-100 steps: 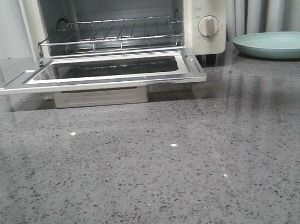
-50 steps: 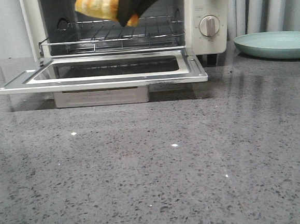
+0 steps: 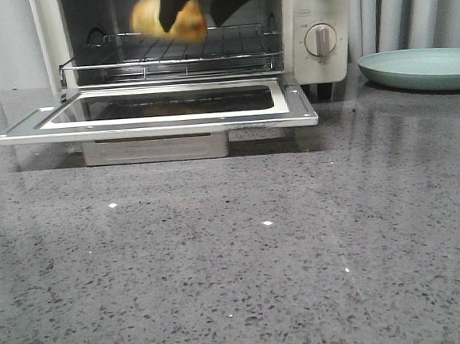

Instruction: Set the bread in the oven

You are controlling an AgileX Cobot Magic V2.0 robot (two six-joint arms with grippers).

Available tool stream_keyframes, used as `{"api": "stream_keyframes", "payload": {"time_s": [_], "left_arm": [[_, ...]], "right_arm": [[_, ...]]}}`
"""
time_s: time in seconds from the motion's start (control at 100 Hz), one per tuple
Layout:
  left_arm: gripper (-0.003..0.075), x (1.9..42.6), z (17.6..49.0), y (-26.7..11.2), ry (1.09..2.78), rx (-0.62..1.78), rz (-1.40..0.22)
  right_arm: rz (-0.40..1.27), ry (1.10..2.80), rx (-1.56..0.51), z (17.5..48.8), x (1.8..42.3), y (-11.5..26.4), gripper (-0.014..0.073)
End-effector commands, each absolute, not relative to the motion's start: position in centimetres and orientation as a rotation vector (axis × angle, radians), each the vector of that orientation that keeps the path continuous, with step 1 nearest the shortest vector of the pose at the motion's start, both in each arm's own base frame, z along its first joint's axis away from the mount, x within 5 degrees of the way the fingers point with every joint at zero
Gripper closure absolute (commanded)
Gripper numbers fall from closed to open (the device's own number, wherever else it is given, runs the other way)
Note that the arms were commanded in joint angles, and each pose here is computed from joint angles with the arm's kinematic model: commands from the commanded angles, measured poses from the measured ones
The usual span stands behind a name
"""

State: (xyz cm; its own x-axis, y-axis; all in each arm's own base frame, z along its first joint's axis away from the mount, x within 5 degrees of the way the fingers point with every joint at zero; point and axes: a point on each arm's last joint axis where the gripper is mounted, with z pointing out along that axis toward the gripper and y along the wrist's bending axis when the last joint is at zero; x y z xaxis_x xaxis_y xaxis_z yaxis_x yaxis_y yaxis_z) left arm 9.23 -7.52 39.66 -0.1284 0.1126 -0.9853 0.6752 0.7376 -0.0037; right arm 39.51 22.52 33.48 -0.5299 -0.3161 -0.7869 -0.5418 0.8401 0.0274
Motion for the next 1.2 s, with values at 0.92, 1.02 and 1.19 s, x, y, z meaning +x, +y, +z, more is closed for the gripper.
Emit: {"api": "stream_keyframes", "payload": {"time_s": [0.92,1.02,1.19], "left_arm": [[0.0741,0.7,34.2,-0.1,1.507,0.409,-0.259],[0.0741,1.1,33.3,-0.3,1.538,0.418,-0.255],[0.0741,1.3,32.9,-0.4,1.55,0.421,-0.254]], "right_arm": [[0.443,1.582,-0.695,37.8,9.4,8.1,0.0643],[0.41,1.421,-0.606,36.7,5.6,4.4,0.0643],[0.315,1.374,-0.537,32.9,2.1,1.1,0.0643]]}}
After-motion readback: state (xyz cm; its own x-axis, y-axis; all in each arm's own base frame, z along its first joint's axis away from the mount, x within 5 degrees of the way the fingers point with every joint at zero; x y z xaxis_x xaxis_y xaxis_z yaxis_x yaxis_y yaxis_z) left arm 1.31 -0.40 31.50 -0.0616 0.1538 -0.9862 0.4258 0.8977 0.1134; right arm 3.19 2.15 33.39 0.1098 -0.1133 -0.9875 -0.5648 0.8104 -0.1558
